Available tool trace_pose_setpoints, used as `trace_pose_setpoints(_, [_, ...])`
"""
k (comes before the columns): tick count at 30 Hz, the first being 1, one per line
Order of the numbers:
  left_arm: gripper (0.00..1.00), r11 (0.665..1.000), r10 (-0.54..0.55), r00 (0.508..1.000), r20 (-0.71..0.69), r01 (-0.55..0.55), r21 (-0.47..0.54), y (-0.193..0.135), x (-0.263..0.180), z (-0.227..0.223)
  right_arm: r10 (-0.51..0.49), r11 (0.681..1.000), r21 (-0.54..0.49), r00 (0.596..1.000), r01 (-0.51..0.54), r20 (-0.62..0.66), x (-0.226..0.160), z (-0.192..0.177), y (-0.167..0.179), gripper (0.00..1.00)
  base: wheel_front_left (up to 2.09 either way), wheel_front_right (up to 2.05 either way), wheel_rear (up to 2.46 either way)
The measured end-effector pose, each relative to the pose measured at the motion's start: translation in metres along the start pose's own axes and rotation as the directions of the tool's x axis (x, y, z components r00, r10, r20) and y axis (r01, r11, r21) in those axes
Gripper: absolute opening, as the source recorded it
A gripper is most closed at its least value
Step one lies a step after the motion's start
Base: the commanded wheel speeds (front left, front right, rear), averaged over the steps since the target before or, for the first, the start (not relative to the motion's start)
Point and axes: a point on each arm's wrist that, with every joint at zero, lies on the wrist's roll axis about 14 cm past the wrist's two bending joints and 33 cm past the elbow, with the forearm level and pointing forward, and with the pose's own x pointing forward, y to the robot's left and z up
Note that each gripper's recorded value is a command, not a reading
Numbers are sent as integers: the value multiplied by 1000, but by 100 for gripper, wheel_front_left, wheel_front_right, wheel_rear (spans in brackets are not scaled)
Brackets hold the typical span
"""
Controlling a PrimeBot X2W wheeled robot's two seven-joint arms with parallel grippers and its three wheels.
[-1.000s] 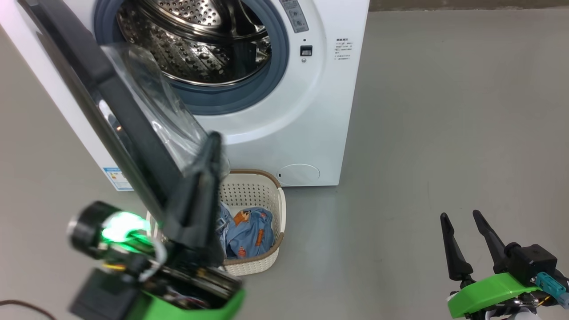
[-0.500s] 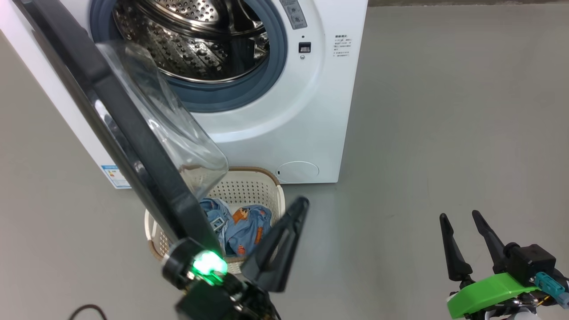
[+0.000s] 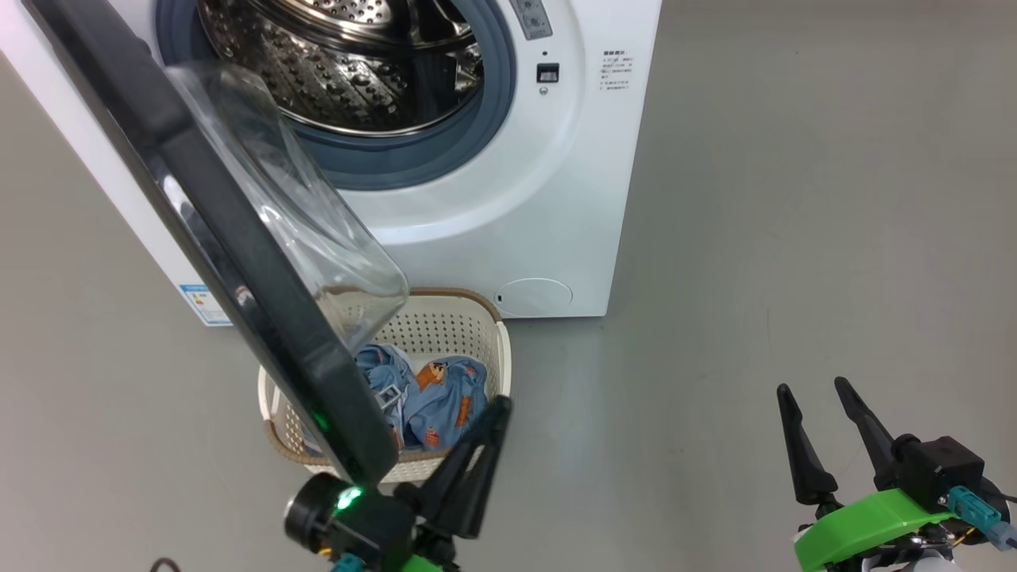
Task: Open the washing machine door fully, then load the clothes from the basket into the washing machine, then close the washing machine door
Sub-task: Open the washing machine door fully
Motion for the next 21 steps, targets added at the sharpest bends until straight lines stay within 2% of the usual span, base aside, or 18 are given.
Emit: trace_pose_setpoints(21, [0, 984, 178, 980, -90, -176, 27, 62, -2, -32, 9, 1000, 4, 999, -9, -34, 10, -13, 0, 100, 0, 0, 0])
